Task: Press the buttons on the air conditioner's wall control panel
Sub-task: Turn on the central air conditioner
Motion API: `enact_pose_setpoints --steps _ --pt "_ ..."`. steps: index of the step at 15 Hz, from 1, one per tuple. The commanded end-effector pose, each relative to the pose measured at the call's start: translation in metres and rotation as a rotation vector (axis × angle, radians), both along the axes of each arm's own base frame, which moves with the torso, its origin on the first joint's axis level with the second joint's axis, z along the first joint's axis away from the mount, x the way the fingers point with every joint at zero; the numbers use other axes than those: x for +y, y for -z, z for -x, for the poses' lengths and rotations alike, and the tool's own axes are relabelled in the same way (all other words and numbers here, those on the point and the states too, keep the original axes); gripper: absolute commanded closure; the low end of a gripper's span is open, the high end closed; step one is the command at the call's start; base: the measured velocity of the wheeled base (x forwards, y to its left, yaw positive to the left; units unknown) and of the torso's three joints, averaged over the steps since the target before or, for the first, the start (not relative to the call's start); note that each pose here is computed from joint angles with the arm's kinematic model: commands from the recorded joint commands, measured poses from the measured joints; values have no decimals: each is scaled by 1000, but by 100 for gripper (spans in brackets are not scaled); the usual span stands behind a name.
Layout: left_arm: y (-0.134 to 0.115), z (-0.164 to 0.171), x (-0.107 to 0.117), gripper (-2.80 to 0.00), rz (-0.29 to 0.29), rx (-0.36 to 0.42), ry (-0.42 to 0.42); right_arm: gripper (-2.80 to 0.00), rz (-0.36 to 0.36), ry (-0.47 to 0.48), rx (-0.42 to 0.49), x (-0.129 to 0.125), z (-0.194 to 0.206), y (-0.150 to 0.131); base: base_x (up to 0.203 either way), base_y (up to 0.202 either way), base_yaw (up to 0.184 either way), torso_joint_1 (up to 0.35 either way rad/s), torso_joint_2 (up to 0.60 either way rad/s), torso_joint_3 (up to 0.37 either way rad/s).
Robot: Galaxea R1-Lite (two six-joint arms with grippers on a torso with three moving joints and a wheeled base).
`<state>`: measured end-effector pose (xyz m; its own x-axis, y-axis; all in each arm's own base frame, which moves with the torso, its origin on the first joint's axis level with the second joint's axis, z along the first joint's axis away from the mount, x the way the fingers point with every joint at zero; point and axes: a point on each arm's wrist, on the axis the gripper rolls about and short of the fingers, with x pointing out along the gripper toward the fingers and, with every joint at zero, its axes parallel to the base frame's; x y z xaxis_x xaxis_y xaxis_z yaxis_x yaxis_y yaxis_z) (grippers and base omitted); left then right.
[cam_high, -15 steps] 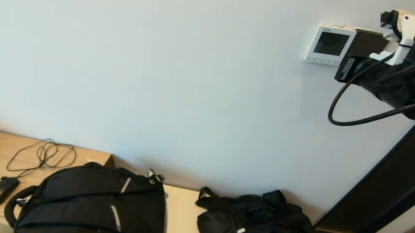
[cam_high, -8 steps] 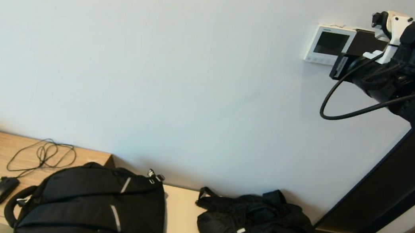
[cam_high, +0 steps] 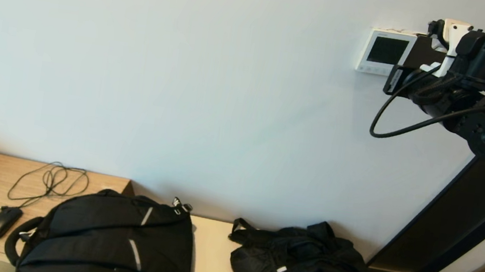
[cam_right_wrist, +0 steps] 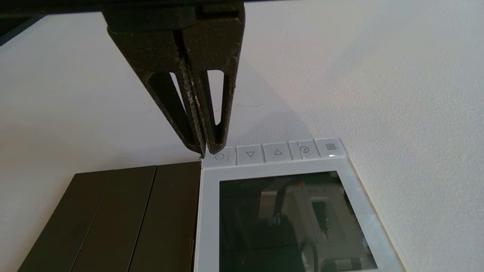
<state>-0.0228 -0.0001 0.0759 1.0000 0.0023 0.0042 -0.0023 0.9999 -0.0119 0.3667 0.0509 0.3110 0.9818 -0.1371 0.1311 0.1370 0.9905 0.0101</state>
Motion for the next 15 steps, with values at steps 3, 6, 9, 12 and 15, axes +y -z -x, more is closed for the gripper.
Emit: enact_pose_setpoints --steps 3,6,9,12,15 --pt "0 0 0 0 0 0 -1 0 4 16 13 -4 -8 7 0 0 0 0 0 0" --pt "0 0 0 0 0 -2 -1 0 2 17 9 -3 -14 7 0 0 0 0 0 0" --pt "0 0 0 0 0 0 -1 0 2 16 9 -2 -20 9 0 0 0 0 0 0" --pt "0 0 0 0 0 0 -1 0 2 16 6 -1 -26 11 0 0 0 0 0 0" --pt "0 0 0 0 0 -2 -1 0 2 14 9 0 -30 13 0 0 0 0 0 0"
